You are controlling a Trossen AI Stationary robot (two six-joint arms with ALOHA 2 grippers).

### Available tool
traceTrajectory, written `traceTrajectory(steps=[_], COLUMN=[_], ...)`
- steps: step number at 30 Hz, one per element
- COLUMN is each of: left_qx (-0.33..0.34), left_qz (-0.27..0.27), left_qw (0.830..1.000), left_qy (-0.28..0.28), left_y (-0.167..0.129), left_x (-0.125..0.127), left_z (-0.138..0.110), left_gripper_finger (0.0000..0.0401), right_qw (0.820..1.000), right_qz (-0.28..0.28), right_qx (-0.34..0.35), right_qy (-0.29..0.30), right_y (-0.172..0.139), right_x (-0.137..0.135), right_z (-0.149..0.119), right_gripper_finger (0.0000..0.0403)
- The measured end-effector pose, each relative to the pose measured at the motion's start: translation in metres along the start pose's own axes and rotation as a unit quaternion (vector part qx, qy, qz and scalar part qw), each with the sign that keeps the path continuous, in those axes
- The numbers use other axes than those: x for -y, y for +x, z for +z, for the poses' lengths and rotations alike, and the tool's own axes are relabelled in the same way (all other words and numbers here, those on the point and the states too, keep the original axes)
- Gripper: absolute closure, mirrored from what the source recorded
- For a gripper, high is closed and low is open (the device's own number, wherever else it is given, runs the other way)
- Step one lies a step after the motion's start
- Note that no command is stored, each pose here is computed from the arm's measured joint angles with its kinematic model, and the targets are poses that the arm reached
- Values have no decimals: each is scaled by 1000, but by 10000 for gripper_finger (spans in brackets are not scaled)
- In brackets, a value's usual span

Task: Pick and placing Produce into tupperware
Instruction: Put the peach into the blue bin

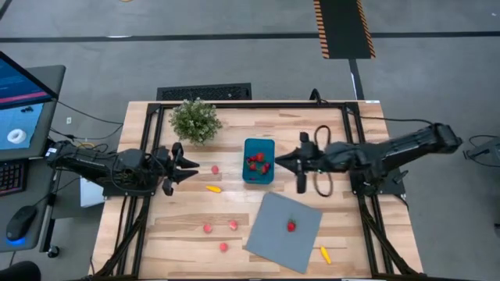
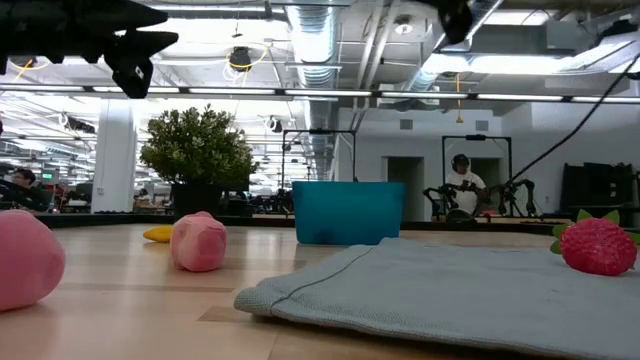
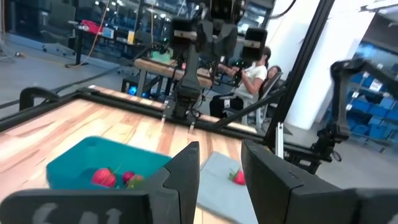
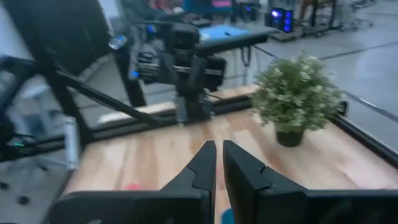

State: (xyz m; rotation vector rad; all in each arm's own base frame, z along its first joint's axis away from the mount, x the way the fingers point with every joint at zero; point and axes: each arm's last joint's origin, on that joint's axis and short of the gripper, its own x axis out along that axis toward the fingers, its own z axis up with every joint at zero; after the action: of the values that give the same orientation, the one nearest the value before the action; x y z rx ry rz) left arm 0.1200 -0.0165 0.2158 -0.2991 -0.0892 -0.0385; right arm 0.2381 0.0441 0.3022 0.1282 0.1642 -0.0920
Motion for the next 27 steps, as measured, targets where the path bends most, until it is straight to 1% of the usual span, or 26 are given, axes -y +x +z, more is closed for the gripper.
traceTrajectory(steps=[4,7,9,12,15,17,20,22,24,27], left_qx=[15,19,13,2,-7,-24,-37,-43,-52,-77], left_qz=[-6,-9,-18,-25,-25,-20,-16,-18,-21,-40], left_qw=[1000,1000,999,999,999,999,999,999,998,996], left_qy=[-8,-22,-23,-22,-20,-18,-12,-5,7,35], left_y=[0,0,1,3,7,12,20,27,34,47], left_x=[1,1,2,2,2,2,2,3,4,8], left_z=[3,4,3,1,-2,-5,-9,-10,-11,-9], left_gripper_finger=[292,292,292,292,292,292,292,292,292,292], right_qw=[999,998,997,991,985,983,985,983,979,969], right_qz=[32,44,52,86,118,119,115,115,133,162], right_qx=[20,43,57,101,127,137,129,138,151,182], right_qy=[8,13,10,5,8,17,18,28,36,45], right_y=[-19,-33,-41,-55,-70,-79,-87,-92,-98,-106], right_x=[-7,-13,-18,-25,-30,-32,-34,-35,-36,-38], right_z=[-5,-7,-9,-9,-13,-19,-34,-41,-46,-50], right_gripper_finger=[351,351,351,351,351,351,351,351,351,351])
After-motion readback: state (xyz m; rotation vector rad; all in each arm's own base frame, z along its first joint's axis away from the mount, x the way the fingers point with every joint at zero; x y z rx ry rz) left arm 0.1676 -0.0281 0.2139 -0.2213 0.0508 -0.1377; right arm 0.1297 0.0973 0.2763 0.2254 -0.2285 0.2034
